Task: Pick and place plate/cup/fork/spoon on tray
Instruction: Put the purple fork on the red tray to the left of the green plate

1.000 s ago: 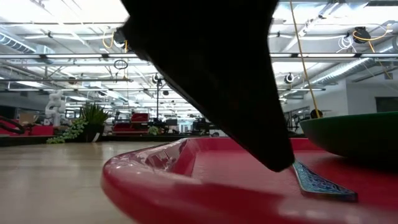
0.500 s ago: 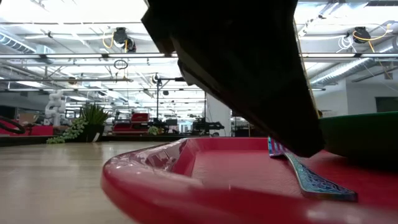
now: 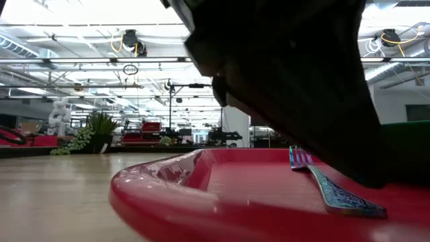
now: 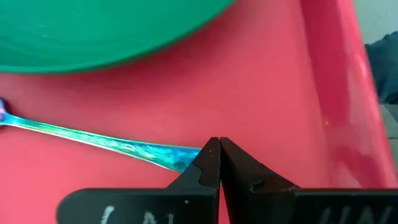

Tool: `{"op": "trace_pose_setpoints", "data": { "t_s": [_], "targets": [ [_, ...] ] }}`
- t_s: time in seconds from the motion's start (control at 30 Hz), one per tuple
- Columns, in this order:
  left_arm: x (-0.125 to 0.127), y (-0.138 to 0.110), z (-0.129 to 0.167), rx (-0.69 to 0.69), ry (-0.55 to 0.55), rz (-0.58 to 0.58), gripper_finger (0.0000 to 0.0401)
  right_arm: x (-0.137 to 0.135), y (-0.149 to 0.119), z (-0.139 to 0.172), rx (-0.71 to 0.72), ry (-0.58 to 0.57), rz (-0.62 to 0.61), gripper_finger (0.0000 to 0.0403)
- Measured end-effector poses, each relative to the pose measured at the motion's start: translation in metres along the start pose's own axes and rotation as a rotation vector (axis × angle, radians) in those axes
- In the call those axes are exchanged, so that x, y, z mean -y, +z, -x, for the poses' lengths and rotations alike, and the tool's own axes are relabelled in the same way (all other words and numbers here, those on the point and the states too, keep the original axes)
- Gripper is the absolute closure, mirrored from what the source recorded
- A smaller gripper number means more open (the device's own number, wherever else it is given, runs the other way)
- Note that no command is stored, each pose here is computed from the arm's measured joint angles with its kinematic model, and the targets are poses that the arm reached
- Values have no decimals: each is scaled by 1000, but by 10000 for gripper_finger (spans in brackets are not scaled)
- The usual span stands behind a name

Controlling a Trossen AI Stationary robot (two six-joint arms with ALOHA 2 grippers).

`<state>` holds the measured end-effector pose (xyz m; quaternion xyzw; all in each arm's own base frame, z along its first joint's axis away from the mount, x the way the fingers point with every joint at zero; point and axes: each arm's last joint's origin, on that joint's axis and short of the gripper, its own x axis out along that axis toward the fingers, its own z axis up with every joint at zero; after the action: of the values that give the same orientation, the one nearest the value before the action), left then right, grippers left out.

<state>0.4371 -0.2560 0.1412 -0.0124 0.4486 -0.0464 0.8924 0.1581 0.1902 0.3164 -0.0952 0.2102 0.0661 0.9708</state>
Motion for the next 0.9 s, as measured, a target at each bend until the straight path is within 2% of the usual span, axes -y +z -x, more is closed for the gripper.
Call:
{"op": "trace_pose_setpoints", "data": {
  "t_s": [0.47, 0.73, 0.9],
  "targets": [
    [-9, -3, -15, -17, 5, 20, 394, 0, 0, 0, 2, 1, -2, 303],
    [-12, 2, -17, 29, -1, 24, 394, 0, 0, 0, 2, 1, -2, 303],
    [-10, 11, 1, 50, 9, 10, 394, 0, 0, 0, 2, 1, -4, 303]
  ]
}}
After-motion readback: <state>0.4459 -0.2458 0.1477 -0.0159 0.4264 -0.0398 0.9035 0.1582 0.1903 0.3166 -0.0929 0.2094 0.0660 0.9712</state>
